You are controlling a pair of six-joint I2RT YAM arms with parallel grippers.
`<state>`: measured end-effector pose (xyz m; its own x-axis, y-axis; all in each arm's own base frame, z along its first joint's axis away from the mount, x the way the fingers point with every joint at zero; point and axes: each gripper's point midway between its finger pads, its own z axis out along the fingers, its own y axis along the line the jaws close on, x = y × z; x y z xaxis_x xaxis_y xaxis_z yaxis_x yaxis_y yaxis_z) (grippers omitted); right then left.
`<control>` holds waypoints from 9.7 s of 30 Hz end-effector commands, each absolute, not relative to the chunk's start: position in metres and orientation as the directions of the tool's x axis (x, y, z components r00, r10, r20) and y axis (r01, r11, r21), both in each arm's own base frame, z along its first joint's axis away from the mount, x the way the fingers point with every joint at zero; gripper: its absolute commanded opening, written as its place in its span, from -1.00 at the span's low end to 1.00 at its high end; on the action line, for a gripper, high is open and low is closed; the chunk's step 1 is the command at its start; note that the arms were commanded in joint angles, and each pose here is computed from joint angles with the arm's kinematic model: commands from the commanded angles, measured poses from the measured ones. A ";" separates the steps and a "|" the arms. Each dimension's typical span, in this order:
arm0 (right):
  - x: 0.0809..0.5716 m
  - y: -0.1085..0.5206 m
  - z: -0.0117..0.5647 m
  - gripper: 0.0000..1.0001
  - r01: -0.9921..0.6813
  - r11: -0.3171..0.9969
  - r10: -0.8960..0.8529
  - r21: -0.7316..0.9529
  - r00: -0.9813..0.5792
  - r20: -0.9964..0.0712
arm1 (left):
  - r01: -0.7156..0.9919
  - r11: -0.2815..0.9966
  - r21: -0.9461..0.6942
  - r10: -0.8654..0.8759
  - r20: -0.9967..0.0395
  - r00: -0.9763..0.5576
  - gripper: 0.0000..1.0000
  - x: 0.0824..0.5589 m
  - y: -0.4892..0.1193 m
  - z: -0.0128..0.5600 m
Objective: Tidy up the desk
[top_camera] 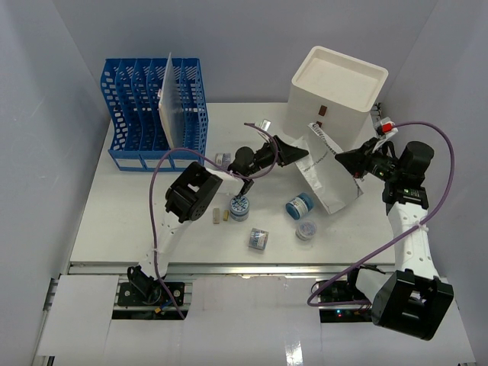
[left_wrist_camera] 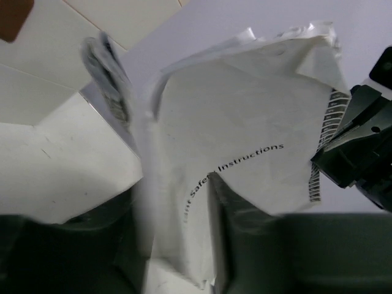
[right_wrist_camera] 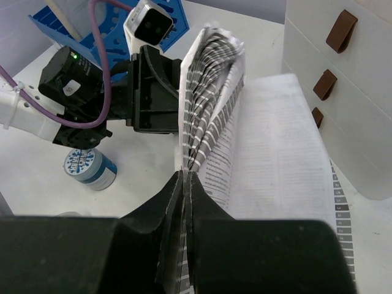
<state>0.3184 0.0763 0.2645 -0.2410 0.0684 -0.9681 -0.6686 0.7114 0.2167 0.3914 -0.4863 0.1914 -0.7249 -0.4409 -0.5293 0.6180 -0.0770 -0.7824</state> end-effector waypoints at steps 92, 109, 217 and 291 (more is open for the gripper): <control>0.258 0.089 0.220 0.89 -0.742 0.670 -0.122 -0.018 -0.086 -0.989 | -0.132 0.991 -0.003 0.068 -0.846 0.529 -1.00 0.367 0.031 0.634; 0.260 0.087 0.219 0.89 -0.735 0.678 -0.130 -0.025 -0.086 -0.988 | -0.154 0.985 0.077 0.128 -0.928 0.350 -1.00 0.453 0.039 0.532; 0.260 0.089 0.215 0.91 -0.747 0.665 -0.115 0.007 -0.112 -0.987 | 0.693 0.634 -0.345 -0.403 -0.911 -0.085 0.80 0.417 -0.187 0.454; 0.268 0.081 0.214 0.96 -0.685 0.728 -0.092 0.019 -0.126 -0.988 | 0.792 0.594 -0.139 -0.324 -0.943 0.077 -1.00 0.419 -0.475 0.293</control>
